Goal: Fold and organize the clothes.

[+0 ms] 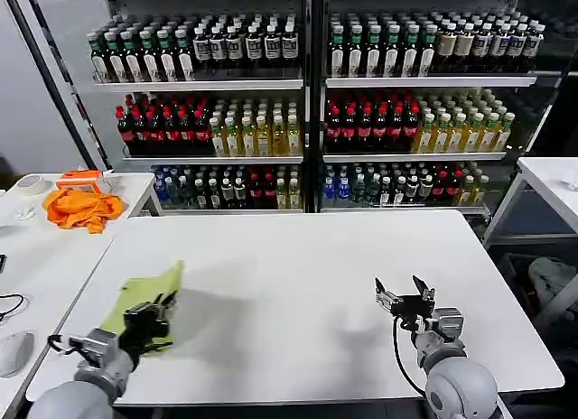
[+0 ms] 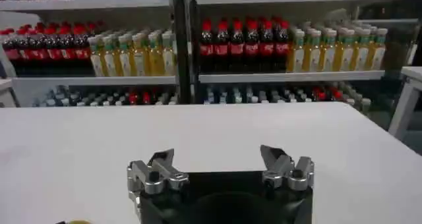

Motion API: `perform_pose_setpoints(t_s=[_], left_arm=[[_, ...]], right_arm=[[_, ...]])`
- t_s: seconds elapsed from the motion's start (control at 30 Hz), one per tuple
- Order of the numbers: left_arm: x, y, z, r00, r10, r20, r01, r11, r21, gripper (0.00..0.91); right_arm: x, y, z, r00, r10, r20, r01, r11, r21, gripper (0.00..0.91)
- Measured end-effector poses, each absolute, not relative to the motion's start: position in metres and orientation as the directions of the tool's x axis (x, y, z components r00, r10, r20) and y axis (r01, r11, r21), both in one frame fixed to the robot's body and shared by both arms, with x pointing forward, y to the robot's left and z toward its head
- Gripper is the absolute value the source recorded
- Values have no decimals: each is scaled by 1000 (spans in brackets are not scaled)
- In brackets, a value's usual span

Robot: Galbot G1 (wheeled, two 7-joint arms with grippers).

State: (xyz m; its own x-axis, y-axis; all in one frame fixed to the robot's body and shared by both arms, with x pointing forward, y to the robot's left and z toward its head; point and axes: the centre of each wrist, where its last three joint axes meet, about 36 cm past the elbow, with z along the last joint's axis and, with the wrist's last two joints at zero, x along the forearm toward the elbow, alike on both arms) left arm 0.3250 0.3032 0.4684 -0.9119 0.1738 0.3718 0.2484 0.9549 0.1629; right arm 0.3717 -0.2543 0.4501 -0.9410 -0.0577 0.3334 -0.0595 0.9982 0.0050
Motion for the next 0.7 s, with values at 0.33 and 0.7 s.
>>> perform_pose_setpoints(t_s=[0.33,0.7], left_arm=[[328,241,451,-868,286,405,341,938,69,20],[357,161,426,-843,402,357,373,916,-152,907]], right_arm=[[374,-258,453,-946,-47,322,-49,999,1,907],[377,-252,452,-949,-71,308,-66,997,25,907]])
